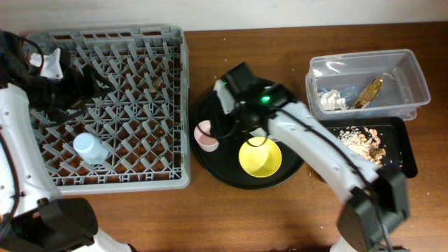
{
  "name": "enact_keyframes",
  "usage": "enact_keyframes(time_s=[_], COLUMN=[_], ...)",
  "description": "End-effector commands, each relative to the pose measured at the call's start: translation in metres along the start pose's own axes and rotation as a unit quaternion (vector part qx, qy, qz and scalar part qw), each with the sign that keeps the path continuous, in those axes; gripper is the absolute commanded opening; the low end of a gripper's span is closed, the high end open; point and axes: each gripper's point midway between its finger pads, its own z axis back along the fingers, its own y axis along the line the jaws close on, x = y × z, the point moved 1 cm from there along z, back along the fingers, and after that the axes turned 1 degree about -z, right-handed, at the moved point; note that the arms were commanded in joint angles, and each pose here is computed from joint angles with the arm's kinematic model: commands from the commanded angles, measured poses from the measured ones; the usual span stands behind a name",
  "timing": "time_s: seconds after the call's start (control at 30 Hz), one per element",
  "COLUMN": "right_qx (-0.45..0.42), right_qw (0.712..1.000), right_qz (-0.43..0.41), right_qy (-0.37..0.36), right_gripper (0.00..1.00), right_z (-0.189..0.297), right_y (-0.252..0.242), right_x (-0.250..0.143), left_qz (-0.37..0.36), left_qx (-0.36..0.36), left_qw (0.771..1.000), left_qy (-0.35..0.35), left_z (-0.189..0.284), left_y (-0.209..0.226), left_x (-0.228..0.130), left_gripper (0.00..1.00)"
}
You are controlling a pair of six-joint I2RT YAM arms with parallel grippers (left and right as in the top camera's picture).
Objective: Sort waste into correct bins and load items into the dishwasher rack
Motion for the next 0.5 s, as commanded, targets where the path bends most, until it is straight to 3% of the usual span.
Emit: enact_keyframes(time_s=[0.0,0.03,0.07,0.1,0.13,0.23,0.3,0.33,0.4,0.47], right_qx=[-0.128,-0.134,-0.137,-0.131,-0.13,-0.101,-0.066,0.021,0.251,0.315], right_qw=[0.991,0.989,0.988,0.988,0.988,0.992,0.995,0.999,0.959,0.93], right_qz=[-0.047,-0.053,-0.056,-0.059,-0.054,-0.059,-0.063,-0.037,0.077,0.108], right_qy=[0.004,0.02,0.043,0.058,0.058,0.049,0.03,0.003,-0.105,-0.155], right_gripper=[0.62,0.61,0.48,0.18,0.06,0.04,0.04,0.04,0.04,0.04], right_z=[-0.046,-0.068,-0.087,-0.096,-0.094,-0.035,0.016,0.06,0.161,0.206], right_y=[-0.047,-0.057,-0.064,-0.064,-0.064,-0.049,-0.04,-0.02,0.032,0.042], right_x=[0.002,-0.002,-0.01,-0.016,-0.015,0.001,0.01,0.018,0.028,0.026], left_qz=[-0.1,-0.106,-0.115,-0.131,-0.144,-0.182,-0.191,-0.198,-0.199,-0.211], left_qx=[-0.151,-0.151,-0.153,-0.157,-0.16,-0.178,-0.251,-0.304,-0.367,-0.416], left_qw=[0.983,0.983,0.982,0.979,0.976,0.967,0.949,0.932,0.909,0.884], left_qy=[-0.009,-0.01,-0.005,0.008,0.013,0.016,0.0,-0.009,0.001,0.024], left_z=[0.029,0.031,0.029,0.023,0.02,0.01,0.02,0.03,0.04,0.044], left_y=[-0.061,-0.065,-0.071,-0.082,-0.088,-0.113,-0.135,-0.151,-0.172,-0.197], left_x=[-0.025,-0.027,-0.031,-0.036,-0.039,-0.042,-0.038,-0.038,-0.046,-0.062], left_gripper=[0.96,0.95,0.95,0.96,0.96,0.98,0.99,0.99,0.99,0.98])
